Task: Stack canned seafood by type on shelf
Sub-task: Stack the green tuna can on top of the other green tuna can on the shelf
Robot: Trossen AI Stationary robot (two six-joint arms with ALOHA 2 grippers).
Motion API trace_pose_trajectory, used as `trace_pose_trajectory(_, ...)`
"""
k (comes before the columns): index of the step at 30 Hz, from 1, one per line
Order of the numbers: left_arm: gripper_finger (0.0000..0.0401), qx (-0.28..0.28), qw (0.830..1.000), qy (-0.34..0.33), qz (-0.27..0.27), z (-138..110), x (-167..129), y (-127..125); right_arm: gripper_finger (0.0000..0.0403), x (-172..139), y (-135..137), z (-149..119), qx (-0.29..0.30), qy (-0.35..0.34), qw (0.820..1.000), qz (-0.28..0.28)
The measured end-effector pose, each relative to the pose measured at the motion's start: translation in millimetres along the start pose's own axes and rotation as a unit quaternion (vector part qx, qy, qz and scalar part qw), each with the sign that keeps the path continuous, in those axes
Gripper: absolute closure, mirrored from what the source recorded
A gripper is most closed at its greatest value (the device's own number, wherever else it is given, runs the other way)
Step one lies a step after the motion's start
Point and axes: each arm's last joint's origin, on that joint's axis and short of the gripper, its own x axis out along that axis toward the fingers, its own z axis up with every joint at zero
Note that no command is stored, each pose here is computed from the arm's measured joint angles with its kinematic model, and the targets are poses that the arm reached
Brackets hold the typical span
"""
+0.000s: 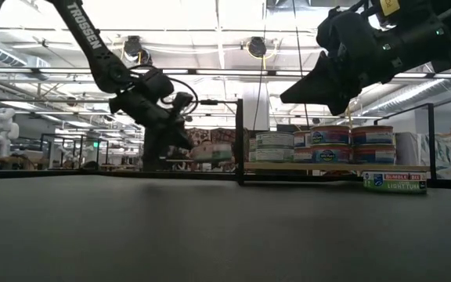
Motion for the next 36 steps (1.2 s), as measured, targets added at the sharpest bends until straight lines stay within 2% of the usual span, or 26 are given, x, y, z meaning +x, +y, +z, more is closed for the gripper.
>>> trace_pose_trajectory(5, 0.04, -0.005, 0.998, -0.039, -0.045, 16.6, -8.1, -3.8, 0.0403, 1.1, -3.1, 0.9, 0.002, -0.001, 1.0, -0.006)
trace_pose_trajectory(10, 0.0401, 0.009, 0.996, -0.067, -0.059, 39.3, -16.6, -17.6, 0.0403, 3.1, -8.8, 2.5, 0.004, -0.002, 1.0, -0.015)
trace_pose_trajectory(14, 0.0401, 0.025, 0.994, -0.089, -0.061, 60.8, -19.8, -35.8, 0.0403, 5.3, -13.7, 3.8, 0.009, 0.005, 1.0, 0.001)
trace_pose_trajectory(22, 0.0401, 0.022, 0.995, -0.083, -0.053, 91.6, 3.1, -45.9, 0.0403, 6.2, -16.5, 4.4, 0.01, 0.007, 1.0, 0.0)
trace_pose_trajectory(31, 0.0401, 0.015, 0.995, -0.085, -0.049, 107.5, 32.6, -41.4, 0.0403, 6.1, -17.2, 1.7, 0.004, 0.02, 1.0, -0.003)
trace_pose_trajectory(36, 0.0401, 0.025, 0.993, -0.101, -0.053, 115.4, 33.2, -50.1, 0.0403, 6.1, -17.2, 1.8, -0.005, 0.02, 1.0, -0.003)
